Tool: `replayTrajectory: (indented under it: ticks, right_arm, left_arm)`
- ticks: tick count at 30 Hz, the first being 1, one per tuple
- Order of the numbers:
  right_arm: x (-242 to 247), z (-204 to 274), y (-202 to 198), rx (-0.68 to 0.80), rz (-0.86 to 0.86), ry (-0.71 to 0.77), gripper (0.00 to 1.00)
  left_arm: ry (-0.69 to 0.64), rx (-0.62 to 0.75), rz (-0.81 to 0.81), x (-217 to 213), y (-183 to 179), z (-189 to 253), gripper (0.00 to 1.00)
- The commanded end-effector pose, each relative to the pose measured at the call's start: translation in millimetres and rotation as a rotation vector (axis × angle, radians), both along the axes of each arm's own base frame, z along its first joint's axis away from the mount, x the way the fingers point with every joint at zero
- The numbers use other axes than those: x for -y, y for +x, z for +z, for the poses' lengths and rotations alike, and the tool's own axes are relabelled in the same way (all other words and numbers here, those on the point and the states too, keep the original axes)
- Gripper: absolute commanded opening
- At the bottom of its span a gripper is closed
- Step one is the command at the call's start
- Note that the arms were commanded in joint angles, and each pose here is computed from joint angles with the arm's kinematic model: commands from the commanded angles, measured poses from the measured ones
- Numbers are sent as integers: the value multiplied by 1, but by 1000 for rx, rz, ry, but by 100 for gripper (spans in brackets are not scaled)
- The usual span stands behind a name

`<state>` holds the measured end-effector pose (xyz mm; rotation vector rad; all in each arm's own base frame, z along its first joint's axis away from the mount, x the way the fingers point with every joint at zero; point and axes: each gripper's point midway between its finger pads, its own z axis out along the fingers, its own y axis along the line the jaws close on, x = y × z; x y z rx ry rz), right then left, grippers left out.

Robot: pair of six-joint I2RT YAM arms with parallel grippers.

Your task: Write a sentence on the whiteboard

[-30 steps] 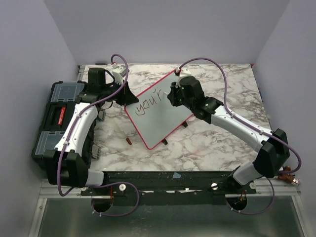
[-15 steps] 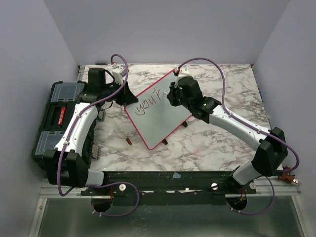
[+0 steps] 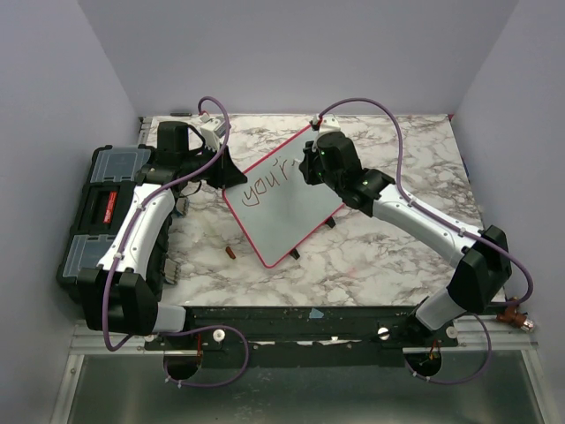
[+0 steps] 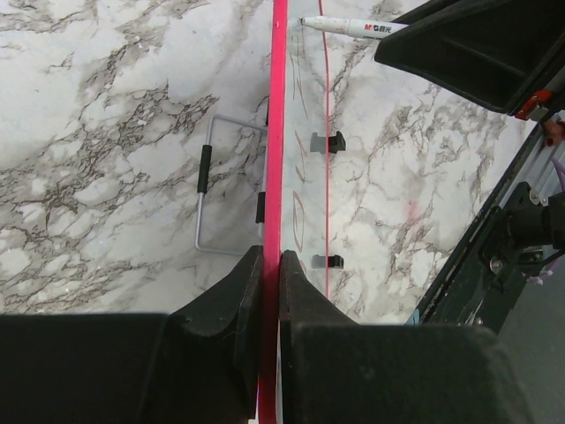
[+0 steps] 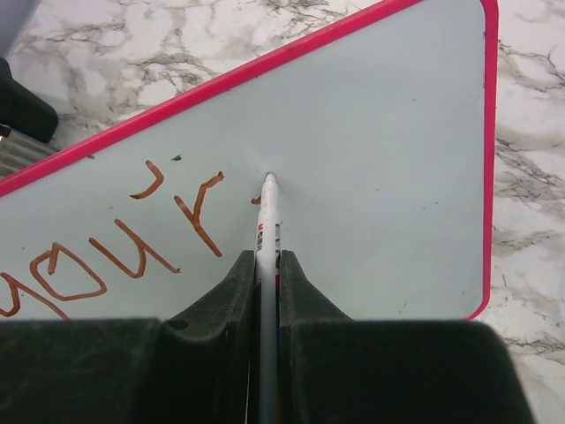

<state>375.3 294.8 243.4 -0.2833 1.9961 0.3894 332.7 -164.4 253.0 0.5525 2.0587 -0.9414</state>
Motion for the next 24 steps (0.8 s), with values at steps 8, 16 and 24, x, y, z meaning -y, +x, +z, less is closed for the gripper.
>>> replayTrajectory:
  ticks: [8, 16, 24]
  right_arm:
    - [-16, 4, -7, -15, 89, 40, 1]
    - [-18, -5, -13, -38, 117, 36, 1]
    - [-12, -20, -21, -69, 116, 22, 1]
  left_arm:
    - [25, 144, 3, -4, 11, 23, 0]
    - [25, 145, 3, -4, 11, 23, 0]
    - [27, 144, 6, -5, 11, 23, 0]
